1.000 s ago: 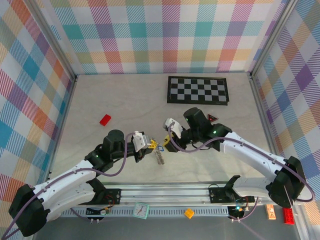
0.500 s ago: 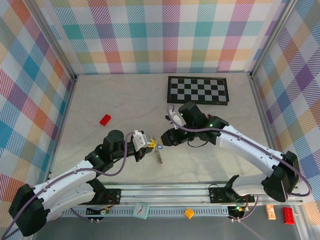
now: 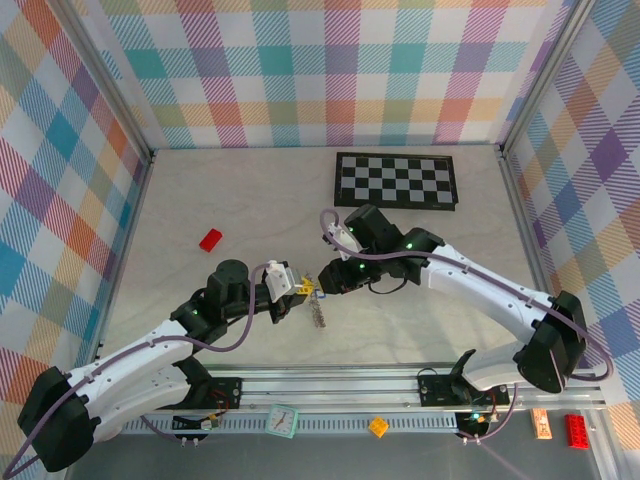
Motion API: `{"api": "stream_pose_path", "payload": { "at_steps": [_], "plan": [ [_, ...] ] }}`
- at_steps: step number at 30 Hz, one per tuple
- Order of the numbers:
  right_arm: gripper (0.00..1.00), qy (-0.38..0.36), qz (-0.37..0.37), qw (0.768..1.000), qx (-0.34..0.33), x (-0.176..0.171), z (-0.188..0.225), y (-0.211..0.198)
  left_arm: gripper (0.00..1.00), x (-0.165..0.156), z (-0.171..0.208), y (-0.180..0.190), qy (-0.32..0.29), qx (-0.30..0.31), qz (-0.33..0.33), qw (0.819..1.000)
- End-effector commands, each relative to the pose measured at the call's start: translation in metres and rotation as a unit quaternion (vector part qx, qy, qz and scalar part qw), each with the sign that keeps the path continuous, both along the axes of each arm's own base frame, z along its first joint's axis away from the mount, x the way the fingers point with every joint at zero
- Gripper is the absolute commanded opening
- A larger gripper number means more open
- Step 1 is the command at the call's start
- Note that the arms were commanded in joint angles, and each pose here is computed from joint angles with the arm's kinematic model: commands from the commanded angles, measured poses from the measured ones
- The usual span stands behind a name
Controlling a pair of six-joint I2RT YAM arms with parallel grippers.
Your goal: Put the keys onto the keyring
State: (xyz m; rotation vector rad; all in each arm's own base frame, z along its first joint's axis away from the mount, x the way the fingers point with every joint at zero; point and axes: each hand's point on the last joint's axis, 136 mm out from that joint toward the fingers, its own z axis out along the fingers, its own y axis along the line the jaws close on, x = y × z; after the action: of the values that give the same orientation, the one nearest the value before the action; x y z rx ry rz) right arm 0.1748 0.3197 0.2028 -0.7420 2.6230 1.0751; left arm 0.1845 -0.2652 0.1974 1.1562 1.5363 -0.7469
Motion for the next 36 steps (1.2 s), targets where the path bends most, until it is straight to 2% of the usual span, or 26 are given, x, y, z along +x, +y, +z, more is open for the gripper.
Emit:
{"api": "stream_pose_path", "payload": {
  "at_steps": [1, 9, 14, 26, 30, 33, 36],
  "plan": [
    [0.17, -0.006, 0.009, 1.000, 0.001, -0.001, 0.008, 0.003, 0.00, 0.000, 0.018, -0.005, -0.026, -0.026, -0.007, 0.999],
    [0.01, -0.012, 0.006, 1.000, -0.003, 0.000, 0.008, -0.001, 0.00, -0.001, 0.019, -0.004, -0.032, -0.033, -0.004, 0.999],
    [0.00, 0.000, 0.003, 1.000, -0.014, 0.003, -0.006, -0.003, 0.00, -0.003, 0.023, -0.003, -0.049, -0.055, -0.005, 0.997],
    [0.00, 0.053, 0.014, 0.998, 0.018, 0.002, -0.025, 0.006, 0.00, -0.004, 0.023, -0.004, -0.051, -0.067, -0.008, 0.996],
    [0.18, 0.030, 0.000, 0.999, 0.034, 0.009, -0.016, -0.001, 0.00, -0.005, 0.023, -0.003, -0.050, -0.069, -0.007, 0.996],
    [0.24, -0.017, 0.011, 0.999, 0.050, 0.012, -0.005, -0.008, 0.00, -0.005, 0.022, -0.003, -0.047, -0.072, -0.009, 0.996],
    [0.27, -0.103, 0.059, 0.991, 0.070, 0.012, 0.005, -0.011, 0.00, -0.006, 0.024, -0.004, -0.045, -0.086, -0.007, 0.995]
  ]
}}
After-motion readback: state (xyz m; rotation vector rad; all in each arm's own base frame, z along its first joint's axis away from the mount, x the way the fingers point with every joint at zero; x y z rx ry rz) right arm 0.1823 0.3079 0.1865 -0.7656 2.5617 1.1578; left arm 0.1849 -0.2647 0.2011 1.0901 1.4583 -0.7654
